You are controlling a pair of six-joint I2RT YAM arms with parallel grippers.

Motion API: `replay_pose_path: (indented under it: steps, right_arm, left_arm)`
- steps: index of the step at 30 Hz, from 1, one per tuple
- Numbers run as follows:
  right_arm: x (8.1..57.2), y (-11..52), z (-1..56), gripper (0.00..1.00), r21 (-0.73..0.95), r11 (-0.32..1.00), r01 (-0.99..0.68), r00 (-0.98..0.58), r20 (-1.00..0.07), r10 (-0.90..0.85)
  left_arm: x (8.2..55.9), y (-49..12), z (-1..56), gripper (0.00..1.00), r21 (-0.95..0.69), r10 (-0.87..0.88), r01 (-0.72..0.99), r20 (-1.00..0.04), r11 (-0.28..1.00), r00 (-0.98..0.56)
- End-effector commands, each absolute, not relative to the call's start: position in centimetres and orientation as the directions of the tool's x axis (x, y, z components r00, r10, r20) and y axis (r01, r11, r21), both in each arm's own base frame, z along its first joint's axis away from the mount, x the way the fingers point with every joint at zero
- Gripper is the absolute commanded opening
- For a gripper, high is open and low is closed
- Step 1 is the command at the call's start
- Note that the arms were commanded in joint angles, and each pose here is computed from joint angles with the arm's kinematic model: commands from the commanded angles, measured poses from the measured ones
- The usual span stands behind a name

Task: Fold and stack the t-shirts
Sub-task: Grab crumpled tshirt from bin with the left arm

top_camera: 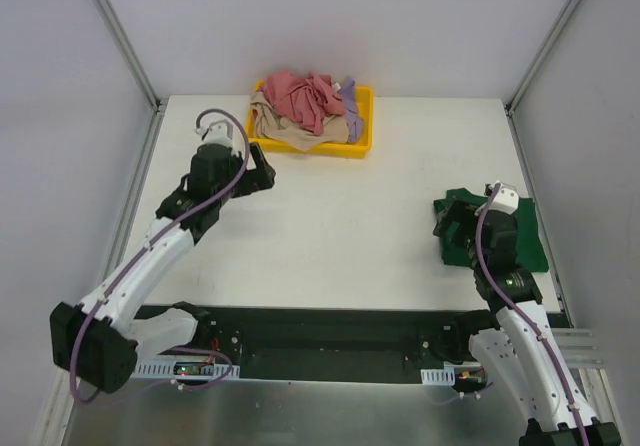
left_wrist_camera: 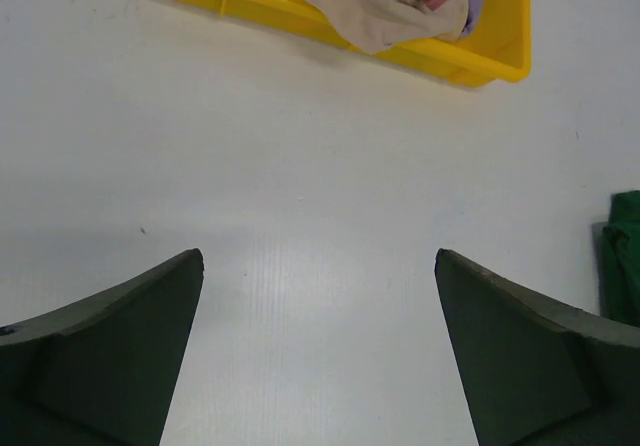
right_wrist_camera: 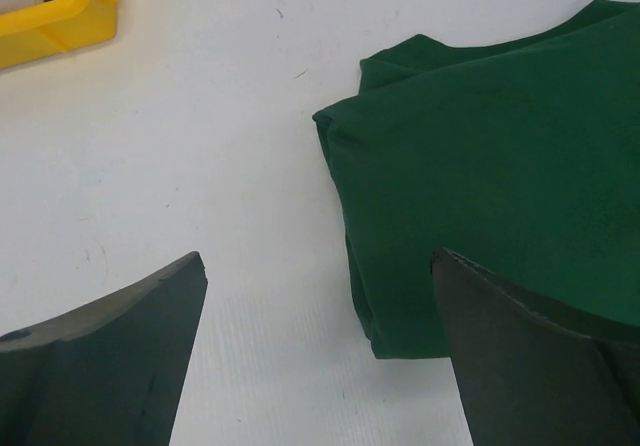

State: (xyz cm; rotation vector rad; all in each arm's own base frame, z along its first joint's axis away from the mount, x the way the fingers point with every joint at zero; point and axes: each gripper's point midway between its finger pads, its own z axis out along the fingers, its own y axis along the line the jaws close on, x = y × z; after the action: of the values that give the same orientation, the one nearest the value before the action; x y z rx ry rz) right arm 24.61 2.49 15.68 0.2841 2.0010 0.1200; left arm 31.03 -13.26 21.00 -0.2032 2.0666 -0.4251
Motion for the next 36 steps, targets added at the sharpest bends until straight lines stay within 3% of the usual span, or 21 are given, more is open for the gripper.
replay_pose_path:
  steps: [1, 5, 11, 15, 17, 22, 24, 25, 31, 36]
  right_arm:
    - [25.1, 1.4, 17.7, 0.96, 0.181, 0.966, 0.185, -0.368, -0.899, 0.239]
    - [25.6, 2.3, 17.5, 0.96, 0.192, 0.973, 0.131, -0.355, -0.907, 0.227]
    - [25.2, 1.3, 16.7, 0.96, 0.148, 0.973, 0.175, -0.382, -0.901, 0.205]
    - [25.3, 1.4, 16.5, 0.96, 0.146, 0.974, 0.171, -0.386, -0.9, 0.203]
    - [25.3, 1.2, 16.3, 0.96, 0.137, 0.974, 0.18, -0.39, -0.899, 0.199]
    - [25.3, 1.2, 16.5, 0.96, 0.134, 0.975, 0.18, -0.395, -0.898, 0.196]
    - [25.3, 1.0, 16.7, 0.96, 0.133, 0.974, 0.186, -0.39, -0.899, 0.197]
    - [25.2, 1.0, 16.7, 0.96, 0.133, 0.973, 0.187, -0.388, -0.9, 0.198]
    - [25.1, 1.3, 16.7, 0.96, 0.145, 0.975, 0.169, -0.381, -0.903, 0.2]
    - [25.0, 1.3, 17.1, 0.96, 0.161, 0.972, 0.17, -0.356, -0.91, 0.213]
  left_arm:
    - [36.5, -15.0, 24.2, 0.99, -0.482, -0.363, 0.087, -0.755, 0.872, -0.547]
    - [43.8, -17.2, 24.6, 0.99, -0.49, -0.338, 0.123, -0.741, 0.863, -0.581]
    - [55.0, -21.8, 23.8, 0.94, -0.498, -0.28, 0.227, -0.746, 0.837, -0.605]
    - [60.6, -22.0, 21.0, 0.94, -0.474, -0.302, 0.152, -0.743, 0.867, -0.598]
    - [61.8, -22.6, 18.2, 0.87, -0.5, -0.323, 0.125, -0.71, 0.857, -0.625]
    - [63.2, -23.8, 16.7, 0.47, -0.543, -0.357, 0.117, -0.684, 0.832, -0.636]
    - [62.9, -24.2, 17.3, 0.11, -0.559, -0.36, 0.13, -0.678, 0.819, -0.641]
    - [62.7, -24.5, 18.3, 0.0, -0.565, -0.36, 0.149, -0.684, 0.811, -0.635]
    - [59.8, -27.0, 30.4, 0.0, -0.5, -0.306, 0.368, -0.827, 0.784, -0.472]
    - [52.2, -28.8, 45.9, 0.0, -0.384, -0.311, 0.584, -0.923, 0.715, -0.226]
